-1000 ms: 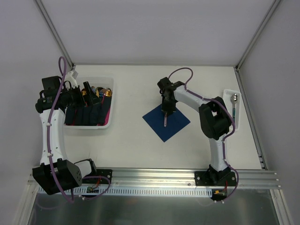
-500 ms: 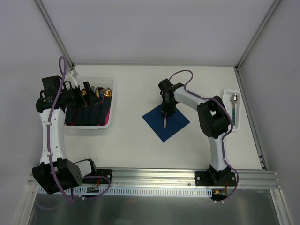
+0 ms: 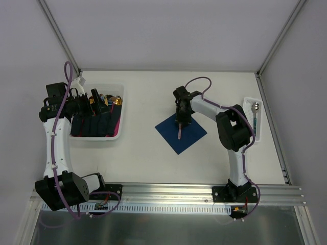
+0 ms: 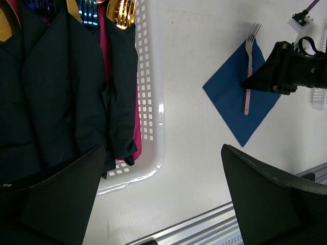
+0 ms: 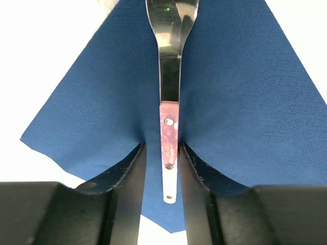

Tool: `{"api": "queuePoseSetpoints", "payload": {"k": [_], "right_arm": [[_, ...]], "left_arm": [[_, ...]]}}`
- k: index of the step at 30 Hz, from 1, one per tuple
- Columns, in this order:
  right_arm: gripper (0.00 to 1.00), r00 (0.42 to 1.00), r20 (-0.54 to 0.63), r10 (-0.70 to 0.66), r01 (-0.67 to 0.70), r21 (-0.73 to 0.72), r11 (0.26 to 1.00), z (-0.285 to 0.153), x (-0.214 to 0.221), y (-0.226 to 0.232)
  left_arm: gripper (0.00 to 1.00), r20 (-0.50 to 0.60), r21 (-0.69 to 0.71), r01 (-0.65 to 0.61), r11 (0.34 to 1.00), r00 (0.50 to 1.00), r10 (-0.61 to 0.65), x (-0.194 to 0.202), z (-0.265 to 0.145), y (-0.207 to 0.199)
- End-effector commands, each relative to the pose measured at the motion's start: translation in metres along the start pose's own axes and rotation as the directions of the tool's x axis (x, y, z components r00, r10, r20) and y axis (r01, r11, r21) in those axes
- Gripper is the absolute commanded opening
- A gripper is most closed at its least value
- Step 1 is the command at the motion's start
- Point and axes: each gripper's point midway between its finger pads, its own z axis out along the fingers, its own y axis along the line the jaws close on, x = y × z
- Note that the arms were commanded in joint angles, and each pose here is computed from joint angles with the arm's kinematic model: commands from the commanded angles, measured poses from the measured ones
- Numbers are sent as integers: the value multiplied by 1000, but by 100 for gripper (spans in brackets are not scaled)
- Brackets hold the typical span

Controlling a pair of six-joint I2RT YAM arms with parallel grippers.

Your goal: Place the utensils on the paper napkin and roll it up

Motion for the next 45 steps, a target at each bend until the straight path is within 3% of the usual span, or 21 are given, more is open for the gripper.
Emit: {"api": "queuePoseSetpoints", "payload": {"k": [1,7,12,16,20,21,23,24,27,30,36,45], "right_arm": [[36,999,-50,-6,8,37,999,9,18,-13],[47,999,0,-42,42,-9,999,-17,11,-8],[63,982,162,-97,128,-192,973,-100,-21,13],[71,941,326,-87,187,-292,938,-179,-54,-5],[66,903,423,-77,174,-197,965,-233,-82,-78],[57,909,408,-90,133,-80,988,-236,-85,-125],[50,917,391,-72,66,30,997,-248,-87,-170],[47,912,410,-24,-31,129,991,-255,-94,-215],[38,903,416,103,-208,217,954,-257,-89,-282],[36,907,378,187,-303,277,912,-239,-85,-323],[32,947,205,247,-307,353,884,-166,-82,-360],[31,950,120,287,-310,309,899,-109,-92,-376]], "left_arm": [[99,27,2,-6,1000,1000,6,-9,-5,-3],[99,33,16,-19,1000,999,18,-8,-7,-6],[99,47,100,-78,992,996,74,-9,-12,-23],[99,80,141,-152,978,987,142,-13,-20,-34],[99,89,180,-181,967,982,167,-13,-22,-41],[99,88,189,-181,965,982,167,-12,-22,-42],[99,76,214,-173,962,984,160,-10,-20,-44],[99,76,224,-176,959,984,163,-10,-19,-45],[99,72,265,-187,946,982,174,-5,-18,-50],[99,75,275,-193,942,981,179,-5,-19,-51],[99,68,254,-201,946,979,190,-5,-15,-45],[99,-5,295,-129,947,991,136,4,3,-36]]}}
